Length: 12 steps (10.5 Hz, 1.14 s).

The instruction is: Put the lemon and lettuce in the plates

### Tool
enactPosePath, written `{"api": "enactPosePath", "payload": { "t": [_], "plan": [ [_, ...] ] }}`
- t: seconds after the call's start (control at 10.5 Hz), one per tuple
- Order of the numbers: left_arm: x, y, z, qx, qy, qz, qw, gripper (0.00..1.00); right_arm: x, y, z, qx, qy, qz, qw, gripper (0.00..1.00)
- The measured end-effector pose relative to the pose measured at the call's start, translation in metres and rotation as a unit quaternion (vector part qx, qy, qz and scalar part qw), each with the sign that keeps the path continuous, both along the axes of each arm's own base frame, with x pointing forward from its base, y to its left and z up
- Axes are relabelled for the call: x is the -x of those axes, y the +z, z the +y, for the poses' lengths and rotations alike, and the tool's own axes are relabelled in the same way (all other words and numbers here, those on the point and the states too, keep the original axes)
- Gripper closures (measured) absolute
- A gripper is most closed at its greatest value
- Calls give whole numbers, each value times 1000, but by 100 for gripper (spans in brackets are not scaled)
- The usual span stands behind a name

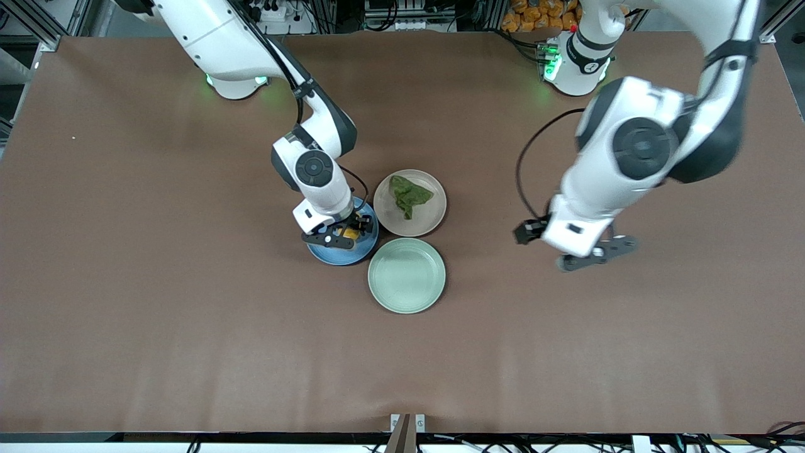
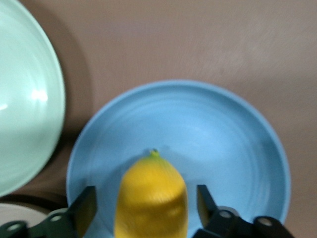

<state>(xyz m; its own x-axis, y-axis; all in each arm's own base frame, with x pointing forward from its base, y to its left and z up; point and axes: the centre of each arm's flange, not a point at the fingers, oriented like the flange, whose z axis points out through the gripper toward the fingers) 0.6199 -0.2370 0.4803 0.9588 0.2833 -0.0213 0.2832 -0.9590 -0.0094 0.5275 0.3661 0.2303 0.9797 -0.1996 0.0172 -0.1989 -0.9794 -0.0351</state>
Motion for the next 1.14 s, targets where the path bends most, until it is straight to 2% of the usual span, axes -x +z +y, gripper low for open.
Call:
{"api": "enactPosePath", "payload": {
  "t": [0.1,0.29,0.57,0.67,0.95,1.14],
  "plan": [
    [-4,10,20,0,3,-5,1000,0,-9,25,-10,3,-9,-6,1000,0],
    [-11,27,59,1,-9,-17,1000,0,-28,94,-38,9,-26,-17,999,0],
    [-12,50,117,-5,-25,-15,1000,0,-41,205,-87,-1,-47,-63,997,0],
    [-9,58,127,-7,-24,-12,1000,0,-44,232,-104,3,-40,-68,997,0],
    [-3,89,144,-9,-13,-14,1000,0,-58,296,-171,24,-3,-55,998,0],
    [-4,99,171,-7,-30,-20,999,0,-59,330,-205,30,8,-60,998,0]
  ]
}}
